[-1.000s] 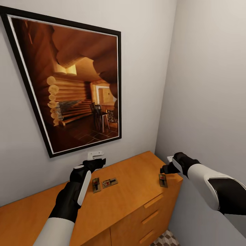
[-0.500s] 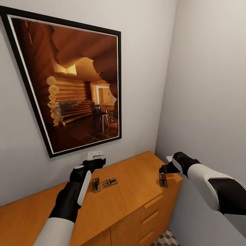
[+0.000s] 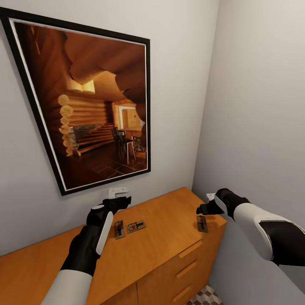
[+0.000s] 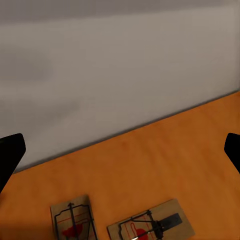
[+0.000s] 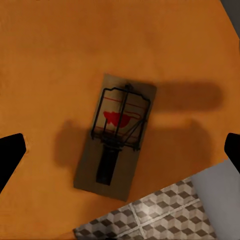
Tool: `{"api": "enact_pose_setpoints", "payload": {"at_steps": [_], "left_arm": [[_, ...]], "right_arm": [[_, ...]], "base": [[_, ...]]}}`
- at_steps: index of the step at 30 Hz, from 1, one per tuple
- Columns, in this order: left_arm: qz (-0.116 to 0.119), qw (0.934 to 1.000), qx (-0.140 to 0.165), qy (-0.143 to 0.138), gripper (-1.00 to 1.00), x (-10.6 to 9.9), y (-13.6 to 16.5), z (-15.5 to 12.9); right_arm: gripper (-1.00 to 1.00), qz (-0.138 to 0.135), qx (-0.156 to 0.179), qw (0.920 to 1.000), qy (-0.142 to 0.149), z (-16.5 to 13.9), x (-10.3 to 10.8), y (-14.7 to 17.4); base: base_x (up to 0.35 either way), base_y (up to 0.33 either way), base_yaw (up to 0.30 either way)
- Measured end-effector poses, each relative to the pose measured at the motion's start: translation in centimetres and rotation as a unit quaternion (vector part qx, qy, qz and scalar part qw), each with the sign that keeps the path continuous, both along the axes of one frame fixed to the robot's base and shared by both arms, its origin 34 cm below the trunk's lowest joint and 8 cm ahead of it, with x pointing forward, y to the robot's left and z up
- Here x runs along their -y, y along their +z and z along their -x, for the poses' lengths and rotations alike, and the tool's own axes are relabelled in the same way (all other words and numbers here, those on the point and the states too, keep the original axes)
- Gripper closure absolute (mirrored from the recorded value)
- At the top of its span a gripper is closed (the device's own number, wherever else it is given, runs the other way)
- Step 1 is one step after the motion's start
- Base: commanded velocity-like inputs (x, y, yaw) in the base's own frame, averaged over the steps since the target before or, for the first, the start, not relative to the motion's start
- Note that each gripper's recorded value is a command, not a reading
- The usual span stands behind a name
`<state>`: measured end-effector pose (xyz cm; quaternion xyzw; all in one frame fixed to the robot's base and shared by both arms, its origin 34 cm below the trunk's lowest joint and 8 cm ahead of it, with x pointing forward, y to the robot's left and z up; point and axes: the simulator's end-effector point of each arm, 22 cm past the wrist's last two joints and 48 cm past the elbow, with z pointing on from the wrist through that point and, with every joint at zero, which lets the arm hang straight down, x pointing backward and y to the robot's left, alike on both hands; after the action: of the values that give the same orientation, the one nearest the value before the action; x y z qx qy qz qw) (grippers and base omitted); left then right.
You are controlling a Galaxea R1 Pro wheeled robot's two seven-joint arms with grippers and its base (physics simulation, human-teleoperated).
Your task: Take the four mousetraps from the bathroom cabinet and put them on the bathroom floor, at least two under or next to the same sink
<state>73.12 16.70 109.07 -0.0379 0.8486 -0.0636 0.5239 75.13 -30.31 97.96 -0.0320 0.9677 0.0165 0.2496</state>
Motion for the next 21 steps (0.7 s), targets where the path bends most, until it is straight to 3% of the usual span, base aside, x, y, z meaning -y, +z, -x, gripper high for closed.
{"api": "enact_pose_setpoints", "payload": {"at_steps": [6,11,21], "left_arm": [[-0.001,1.0000,-0.006,-0.001,-1.00,0.1,-0.6,0.1],[-0.001,0.9997,-0.022,-0.004,-1.00,0.5,-2.7,0.2],[0.001,1.0000,-0.008,0.002,-1.00,0.4,-3.0,-0.2]], "right_arm": [[-1.00,-0.053,0.003,0.9985,-0.013,-0.1,-1.5,0.2],[-1.00,-0.079,0.007,0.9963,-0.032,-0.3,-1.4,0.4],[-1.00,-0.064,0.010,0.9964,-0.056,-0.4,0.0,0.4]], "base": [[0.000,0.000,0.000],[0.000,0.000,0.000],[0.000,0.000,0.000]]}}
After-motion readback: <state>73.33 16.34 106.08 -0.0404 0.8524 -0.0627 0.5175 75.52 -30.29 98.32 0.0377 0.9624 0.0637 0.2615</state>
